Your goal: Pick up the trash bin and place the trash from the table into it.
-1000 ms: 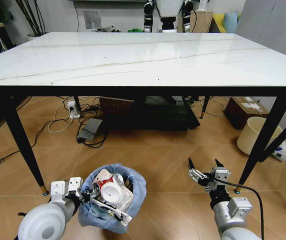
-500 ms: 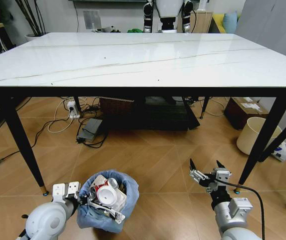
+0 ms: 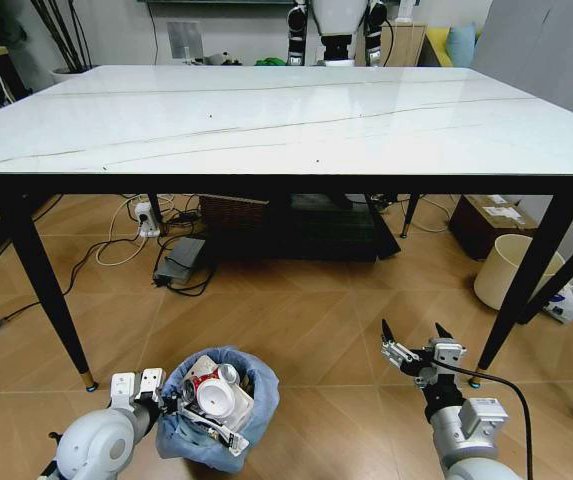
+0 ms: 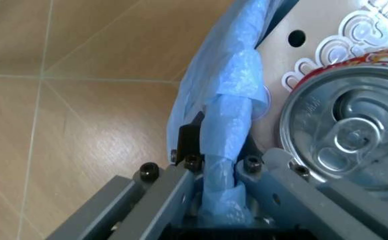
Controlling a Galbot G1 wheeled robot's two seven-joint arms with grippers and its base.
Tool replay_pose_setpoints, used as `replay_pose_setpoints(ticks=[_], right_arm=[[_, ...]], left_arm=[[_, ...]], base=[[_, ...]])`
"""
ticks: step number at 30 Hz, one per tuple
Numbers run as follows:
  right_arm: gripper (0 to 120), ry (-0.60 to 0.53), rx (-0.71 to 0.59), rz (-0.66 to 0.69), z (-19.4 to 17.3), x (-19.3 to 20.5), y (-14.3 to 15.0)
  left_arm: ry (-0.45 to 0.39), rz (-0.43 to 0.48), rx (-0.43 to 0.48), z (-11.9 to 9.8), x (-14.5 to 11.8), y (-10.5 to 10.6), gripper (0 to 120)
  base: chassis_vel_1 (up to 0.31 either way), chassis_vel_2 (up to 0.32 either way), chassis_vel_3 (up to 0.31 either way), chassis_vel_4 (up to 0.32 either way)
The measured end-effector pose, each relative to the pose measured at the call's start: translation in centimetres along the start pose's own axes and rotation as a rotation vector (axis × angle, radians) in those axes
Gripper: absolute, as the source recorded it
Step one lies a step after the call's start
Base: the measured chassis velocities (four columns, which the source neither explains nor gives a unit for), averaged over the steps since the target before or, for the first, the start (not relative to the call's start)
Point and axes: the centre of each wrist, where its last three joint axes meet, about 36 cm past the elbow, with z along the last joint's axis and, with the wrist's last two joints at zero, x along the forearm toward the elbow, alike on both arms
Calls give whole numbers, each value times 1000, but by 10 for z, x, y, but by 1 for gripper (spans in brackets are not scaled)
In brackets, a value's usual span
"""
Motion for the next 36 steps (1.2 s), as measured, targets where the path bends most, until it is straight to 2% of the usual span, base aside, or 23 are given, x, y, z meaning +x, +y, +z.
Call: replay_pose_setpoints(ticks=[11,23,26,28,30,31,36], right_arm=[[100,-6,6,3,-2,0,-2],[100,-4,5,2,0,-1,-2],[100,-3,7,1,0,-2,-2],[100,-3,8,1,0,-2,-2],[100,-3,12,1,0,-2,-4],[100,-3,12,1,0,-2,-4],[100,-7,10,3,-1,-2,-5]], left_arm=[[-33,82,-27,14,-17,9,0],[-29,58,-18,17,-21,11,1],[-32,51,-18,19,-23,11,16],[-32,50,-18,20,-23,12,19],[-34,50,-19,21,-23,12,30],[-34,50,-19,21,-23,12,30],[-53,68,-27,23,-22,14,51]], base=[[0,0,0,0],[0,0,0,0],[0,0,0,0],[0,0,0,0],[0,0,0,0],[0,0,0,0],[0,0,0,0]])
